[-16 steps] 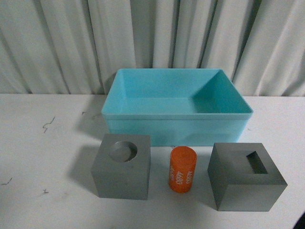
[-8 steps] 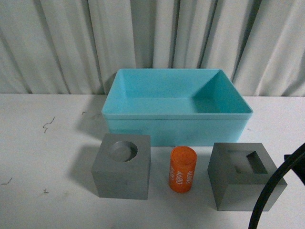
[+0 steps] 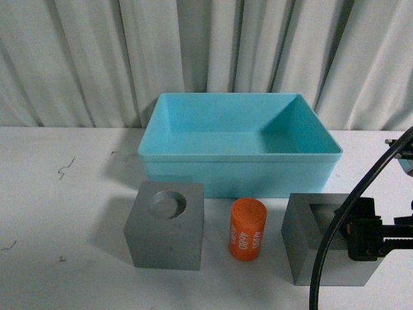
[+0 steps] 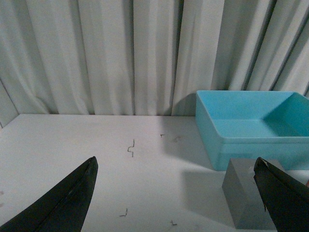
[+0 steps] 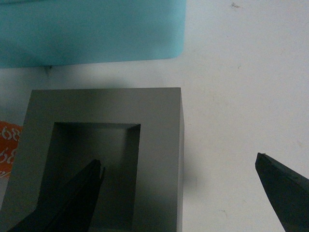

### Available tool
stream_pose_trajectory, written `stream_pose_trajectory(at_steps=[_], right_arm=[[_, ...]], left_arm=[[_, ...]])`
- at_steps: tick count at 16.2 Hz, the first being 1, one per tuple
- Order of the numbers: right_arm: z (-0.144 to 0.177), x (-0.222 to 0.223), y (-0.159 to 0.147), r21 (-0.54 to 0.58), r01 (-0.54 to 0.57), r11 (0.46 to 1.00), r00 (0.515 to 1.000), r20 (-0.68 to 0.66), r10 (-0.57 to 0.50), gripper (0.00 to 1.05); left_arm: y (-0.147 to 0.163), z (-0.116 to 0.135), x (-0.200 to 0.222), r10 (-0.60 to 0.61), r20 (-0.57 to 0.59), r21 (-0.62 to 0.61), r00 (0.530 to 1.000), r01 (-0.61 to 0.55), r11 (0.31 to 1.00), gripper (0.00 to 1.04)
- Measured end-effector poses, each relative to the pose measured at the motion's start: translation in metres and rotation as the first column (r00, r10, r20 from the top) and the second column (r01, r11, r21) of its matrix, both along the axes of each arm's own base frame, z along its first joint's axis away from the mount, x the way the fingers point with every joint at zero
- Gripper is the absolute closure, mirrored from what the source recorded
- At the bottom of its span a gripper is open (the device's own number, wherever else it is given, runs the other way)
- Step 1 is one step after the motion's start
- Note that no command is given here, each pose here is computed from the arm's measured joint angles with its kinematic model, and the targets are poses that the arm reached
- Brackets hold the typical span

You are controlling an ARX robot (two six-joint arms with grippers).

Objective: Place gray and orange parts in blue box

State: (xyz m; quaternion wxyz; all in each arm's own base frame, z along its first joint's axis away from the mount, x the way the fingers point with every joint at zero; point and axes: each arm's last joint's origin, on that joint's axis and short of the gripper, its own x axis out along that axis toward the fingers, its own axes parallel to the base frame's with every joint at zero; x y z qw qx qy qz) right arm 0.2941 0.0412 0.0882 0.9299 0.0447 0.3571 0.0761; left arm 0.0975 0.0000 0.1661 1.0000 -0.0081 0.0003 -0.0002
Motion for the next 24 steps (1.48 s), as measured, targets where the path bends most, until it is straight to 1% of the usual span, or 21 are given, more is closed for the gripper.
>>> stream_pose_trajectory(at_steps=[1,3,7,8,9,10,11,12,13,14,15,16,17,19,20,22,24], right_arm=[[-0.001,0.002,0.003,0.012,0.009,1.000,1.000,-0.014,-0.009,0.07],[-0.002,0.004,0.006,0.024,0.018,1.000,1.000,-0.024,-0.017,0.26],[0.001,0.002,0.005,0.048,0.039,0.998,0.999,-0.040,-0.037,0.70],[0.005,-0.004,0.002,0.048,0.047,0.998,0.998,-0.045,-0.044,0.79],[0.014,-0.012,-0.005,0.059,0.063,0.996,0.997,-0.058,-0.059,0.85],[0.030,-0.016,-0.012,0.071,0.076,0.995,0.997,-0.035,-0.074,0.86],[0.061,-0.018,-0.023,0.108,0.081,0.991,0.995,0.050,-0.087,0.86],[0.102,-0.016,-0.032,0.138,0.073,0.988,0.978,0.184,-0.099,0.86],[0.146,-0.010,-0.041,0.159,0.057,0.986,0.937,0.332,-0.108,0.86],[0.172,-0.003,-0.044,0.163,0.041,0.986,0.896,0.431,-0.108,0.86],[0.199,0.011,-0.046,0.164,0.019,0.986,0.843,0.528,-0.105,0.86],[0.208,0.029,-0.042,0.156,-0.006,0.988,0.824,0.560,-0.084,0.86],[0.201,0.049,-0.036,0.163,-0.031,0.986,0.836,0.544,-0.064,0.86],[0.165,0.094,-0.019,0.172,-0.041,0.984,0.899,0.436,-0.038,0.86],[0.151,0.110,-0.011,0.170,-0.041,0.985,0.913,0.406,-0.033,0.86],[0.135,0.135,0.003,0.172,-0.044,0.984,0.929,0.368,-0.023,0.86],[0.116,0.148,0.014,0.174,-0.040,0.984,0.946,0.323,-0.018,0.86]], left_arm=[[0.000,0.000,0.000,0.000,0.000,0.000,1.000,0.000,1.000,0.07],[0.000,0.000,0.000,0.000,0.000,0.000,1.000,0.000,1.000,0.07],[0.000,0.000,0.000,0.000,0.000,0.000,1.000,0.000,1.000,0.07],[0.000,0.000,0.000,0.000,0.000,0.000,1.000,0.000,1.000,0.07],[0.000,0.000,0.000,0.000,0.000,0.000,1.000,0.000,1.000,0.07],[0.000,0.000,0.000,0.000,0.000,0.000,1.000,0.000,1.000,0.07],[0.000,0.000,0.000,0.000,0.000,0.000,1.000,0.000,1.000,0.07],[0.000,0.000,0.000,0.000,0.000,0.000,1.000,0.000,1.000,0.07],[0.000,0.000,0.000,0.000,0.000,0.000,1.000,0.000,1.000,0.07],[0.000,0.000,0.000,0.000,0.000,0.000,1.000,0.000,1.000,0.07],[0.000,0.000,0.000,0.000,0.000,0.000,1.000,0.000,1.000,0.07],[0.000,0.000,0.000,0.000,0.000,0.000,1.000,0.000,1.000,0.07],[0.000,0.000,0.000,0.000,0.000,0.000,1.000,0.000,1.000,0.07],[0.000,0.000,0.000,0.000,0.000,0.000,1.000,0.000,1.000,0.07],[0.000,0.000,0.000,0.000,0.000,0.000,1.000,0.000,1.000,0.07],[0.000,0.000,0.000,0.000,0.000,0.000,1.000,0.000,1.000,0.07],[0.000,0.000,0.000,0.000,0.000,0.000,1.000,0.000,1.000,0.07]])
